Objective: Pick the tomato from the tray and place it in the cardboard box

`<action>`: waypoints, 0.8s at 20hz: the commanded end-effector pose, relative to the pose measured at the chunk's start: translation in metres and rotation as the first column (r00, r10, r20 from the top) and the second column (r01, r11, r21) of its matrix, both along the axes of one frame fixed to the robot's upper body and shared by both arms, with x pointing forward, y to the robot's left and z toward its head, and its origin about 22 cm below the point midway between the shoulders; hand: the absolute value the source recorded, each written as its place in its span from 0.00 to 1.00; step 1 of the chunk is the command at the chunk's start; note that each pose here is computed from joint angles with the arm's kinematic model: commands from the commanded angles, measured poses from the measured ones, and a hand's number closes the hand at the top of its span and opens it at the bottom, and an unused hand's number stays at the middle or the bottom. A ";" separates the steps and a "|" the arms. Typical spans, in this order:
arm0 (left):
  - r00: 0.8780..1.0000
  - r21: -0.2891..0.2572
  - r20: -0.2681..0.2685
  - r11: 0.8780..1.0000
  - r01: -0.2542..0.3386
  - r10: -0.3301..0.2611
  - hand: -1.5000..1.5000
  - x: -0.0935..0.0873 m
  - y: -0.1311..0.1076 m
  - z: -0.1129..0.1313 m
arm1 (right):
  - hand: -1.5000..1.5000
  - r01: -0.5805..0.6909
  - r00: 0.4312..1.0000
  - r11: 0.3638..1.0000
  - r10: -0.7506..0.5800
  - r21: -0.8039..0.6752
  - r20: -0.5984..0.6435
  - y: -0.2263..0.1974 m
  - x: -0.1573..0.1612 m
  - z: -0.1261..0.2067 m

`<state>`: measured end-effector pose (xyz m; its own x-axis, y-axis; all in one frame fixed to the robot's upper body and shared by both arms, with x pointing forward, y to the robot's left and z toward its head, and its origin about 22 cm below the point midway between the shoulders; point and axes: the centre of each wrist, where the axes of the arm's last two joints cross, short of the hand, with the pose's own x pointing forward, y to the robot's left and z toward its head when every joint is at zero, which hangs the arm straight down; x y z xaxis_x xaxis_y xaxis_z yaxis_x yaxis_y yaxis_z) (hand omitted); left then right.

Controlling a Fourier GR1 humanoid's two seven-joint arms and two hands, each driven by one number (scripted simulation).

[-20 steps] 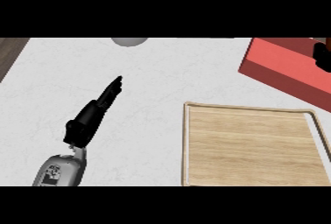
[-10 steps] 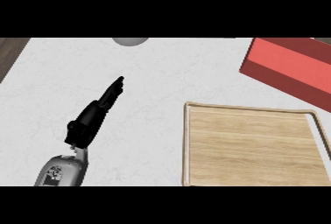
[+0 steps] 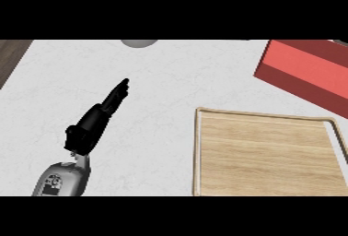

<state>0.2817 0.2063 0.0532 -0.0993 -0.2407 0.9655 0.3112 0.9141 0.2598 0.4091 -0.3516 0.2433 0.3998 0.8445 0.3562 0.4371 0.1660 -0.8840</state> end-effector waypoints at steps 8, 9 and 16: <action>0.999 0.000 0.020 1.000 0.027 -0.027 0.50 0.014 -0.012 0.004 | 0.00 0.101 0.993 0.968 -0.084 0.229 -0.085 -0.041 0.019 -0.058; 1.000 -0.007 0.020 1.000 0.020 -0.020 0.50 0.009 -0.002 -0.005 | 0.00 0.095 0.992 0.957 -0.068 0.273 -0.106 -0.034 0.023 -0.059; 1.000 -0.002 0.001 1.000 0.011 -0.011 0.50 0.012 -0.014 -0.005 | 0.00 0.003 1.000 0.935 -0.003 0.356 0.000 -0.053 0.016 -0.083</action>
